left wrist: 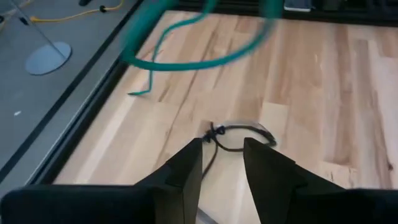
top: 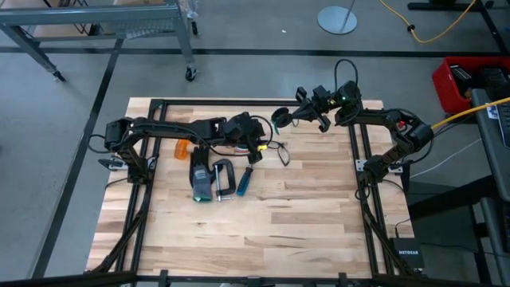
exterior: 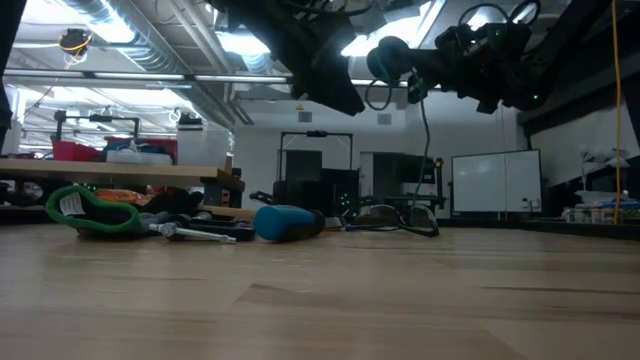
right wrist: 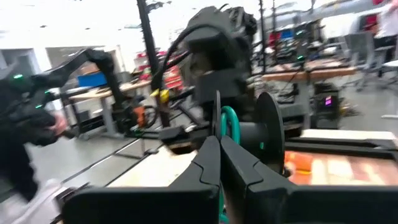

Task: Coil cords
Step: Coil the wire in the cable spool

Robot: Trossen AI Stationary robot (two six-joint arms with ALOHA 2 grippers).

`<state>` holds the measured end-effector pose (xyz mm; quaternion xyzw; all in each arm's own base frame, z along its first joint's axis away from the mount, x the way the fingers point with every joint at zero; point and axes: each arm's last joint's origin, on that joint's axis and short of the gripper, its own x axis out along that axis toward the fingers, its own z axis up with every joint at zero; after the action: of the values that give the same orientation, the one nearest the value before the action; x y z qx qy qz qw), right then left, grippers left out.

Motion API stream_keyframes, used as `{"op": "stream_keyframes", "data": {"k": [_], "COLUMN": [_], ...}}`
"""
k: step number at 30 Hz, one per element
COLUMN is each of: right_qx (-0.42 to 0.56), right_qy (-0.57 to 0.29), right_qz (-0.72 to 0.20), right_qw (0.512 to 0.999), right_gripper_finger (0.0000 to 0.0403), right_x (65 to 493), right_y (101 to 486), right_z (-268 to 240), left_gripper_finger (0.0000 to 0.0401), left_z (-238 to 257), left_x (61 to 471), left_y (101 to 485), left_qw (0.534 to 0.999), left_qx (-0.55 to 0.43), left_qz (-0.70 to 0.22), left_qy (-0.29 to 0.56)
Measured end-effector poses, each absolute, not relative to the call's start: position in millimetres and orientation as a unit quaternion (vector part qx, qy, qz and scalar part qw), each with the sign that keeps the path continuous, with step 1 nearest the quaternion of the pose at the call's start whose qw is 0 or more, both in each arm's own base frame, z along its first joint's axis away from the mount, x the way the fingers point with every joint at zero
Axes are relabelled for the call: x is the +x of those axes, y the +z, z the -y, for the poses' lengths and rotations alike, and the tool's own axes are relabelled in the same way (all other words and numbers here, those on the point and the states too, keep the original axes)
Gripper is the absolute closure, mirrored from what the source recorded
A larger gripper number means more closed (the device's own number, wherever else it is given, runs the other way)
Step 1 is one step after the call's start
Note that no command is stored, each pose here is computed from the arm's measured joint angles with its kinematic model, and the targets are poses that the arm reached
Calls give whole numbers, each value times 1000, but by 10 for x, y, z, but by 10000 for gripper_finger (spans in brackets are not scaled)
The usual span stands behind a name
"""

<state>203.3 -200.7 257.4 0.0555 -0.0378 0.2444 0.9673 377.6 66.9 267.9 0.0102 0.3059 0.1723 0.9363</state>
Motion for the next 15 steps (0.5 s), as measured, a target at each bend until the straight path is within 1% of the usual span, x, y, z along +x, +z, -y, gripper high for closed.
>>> {"op": "stream_keyframes", "data": {"k": [8, 15], "right_qx": [51, 47], "right_qy": [291, 297], "right_qz": [12, 9], "right_qw": [955, 954], "right_gripper_finger": [402, 402], "right_x": [2021, 2019], "right_y": [2557, 2554], "right_z": [1981, 1978], "left_gripper_finger": [311, 313], "left_z": [-695, -692], "left_x": [3806, 3842], "left_y": [2733, 2801], "left_qw": [945, 955], "left_qx": [6, 5], "left_qz": [-275, -238], "left_qy": [177, 178]}}
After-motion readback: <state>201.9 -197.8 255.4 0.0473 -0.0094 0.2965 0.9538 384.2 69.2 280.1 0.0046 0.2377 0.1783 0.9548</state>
